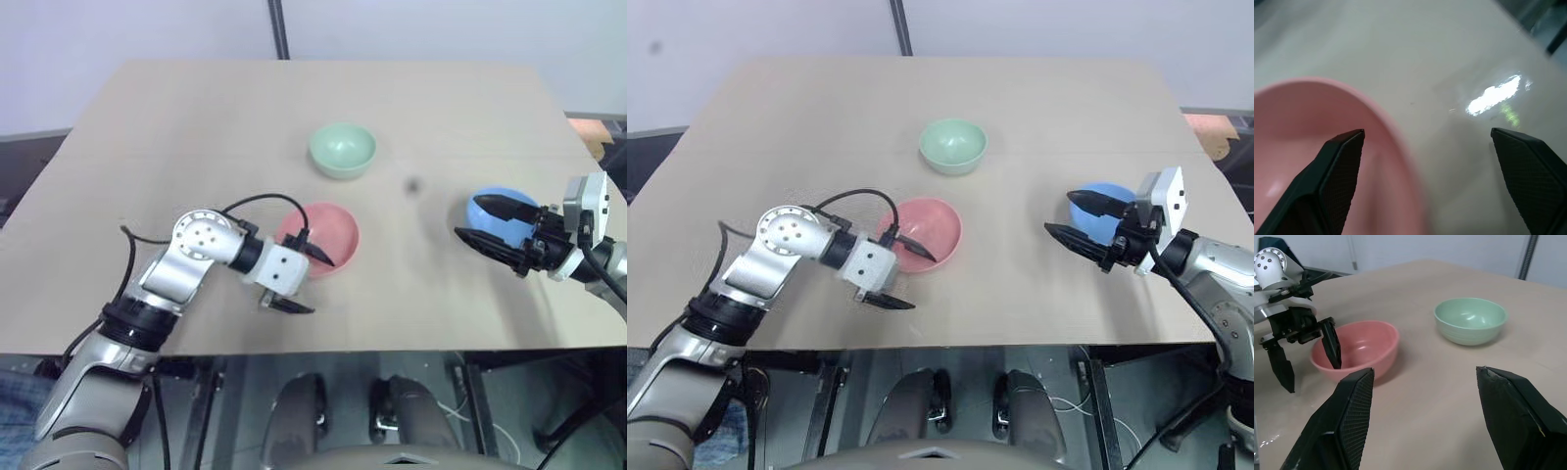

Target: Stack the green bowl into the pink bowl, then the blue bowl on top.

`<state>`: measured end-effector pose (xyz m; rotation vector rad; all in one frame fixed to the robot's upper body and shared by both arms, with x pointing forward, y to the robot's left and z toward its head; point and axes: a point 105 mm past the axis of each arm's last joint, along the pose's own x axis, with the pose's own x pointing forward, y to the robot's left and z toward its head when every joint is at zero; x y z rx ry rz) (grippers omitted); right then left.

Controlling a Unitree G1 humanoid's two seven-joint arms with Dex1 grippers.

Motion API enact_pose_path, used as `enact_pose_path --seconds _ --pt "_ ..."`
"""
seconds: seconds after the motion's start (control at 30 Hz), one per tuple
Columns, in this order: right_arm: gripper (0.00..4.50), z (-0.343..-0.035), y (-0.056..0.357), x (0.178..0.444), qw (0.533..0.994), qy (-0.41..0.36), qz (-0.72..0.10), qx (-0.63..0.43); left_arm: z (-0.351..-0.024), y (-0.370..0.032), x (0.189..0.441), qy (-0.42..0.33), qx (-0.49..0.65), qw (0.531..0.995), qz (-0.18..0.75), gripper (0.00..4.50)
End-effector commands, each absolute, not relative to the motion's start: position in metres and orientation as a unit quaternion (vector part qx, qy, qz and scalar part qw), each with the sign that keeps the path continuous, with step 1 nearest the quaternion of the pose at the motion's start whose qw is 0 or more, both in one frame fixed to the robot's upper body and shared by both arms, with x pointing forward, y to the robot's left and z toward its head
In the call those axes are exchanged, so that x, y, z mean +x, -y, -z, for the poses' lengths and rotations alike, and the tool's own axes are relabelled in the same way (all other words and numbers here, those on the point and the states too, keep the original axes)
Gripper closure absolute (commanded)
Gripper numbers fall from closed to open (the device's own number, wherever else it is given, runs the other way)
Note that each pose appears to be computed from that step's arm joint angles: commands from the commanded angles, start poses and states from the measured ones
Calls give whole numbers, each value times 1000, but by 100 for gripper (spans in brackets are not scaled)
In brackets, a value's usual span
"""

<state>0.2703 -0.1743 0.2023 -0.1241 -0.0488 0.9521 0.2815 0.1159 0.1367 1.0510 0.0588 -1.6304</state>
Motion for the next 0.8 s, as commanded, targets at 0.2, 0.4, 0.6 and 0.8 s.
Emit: enact_pose_path --seconds 0.2,0.4,0.6,0.8 --pt "89 -223 170 267 874 56 -480 -55 -216 -133 337 41 450 679 578 7" --pt "89 -224 166 265 865 57 -496 -51 -239 -135 383 66 492 704 508 7" --pt "89 -227 169 271 874 67 -477 -64 -232 -122 419 52 529 702 474 7" --pt "89 -224 184 275 896 63 -433 -80 -219 -100 437 26 555 694 458 7"
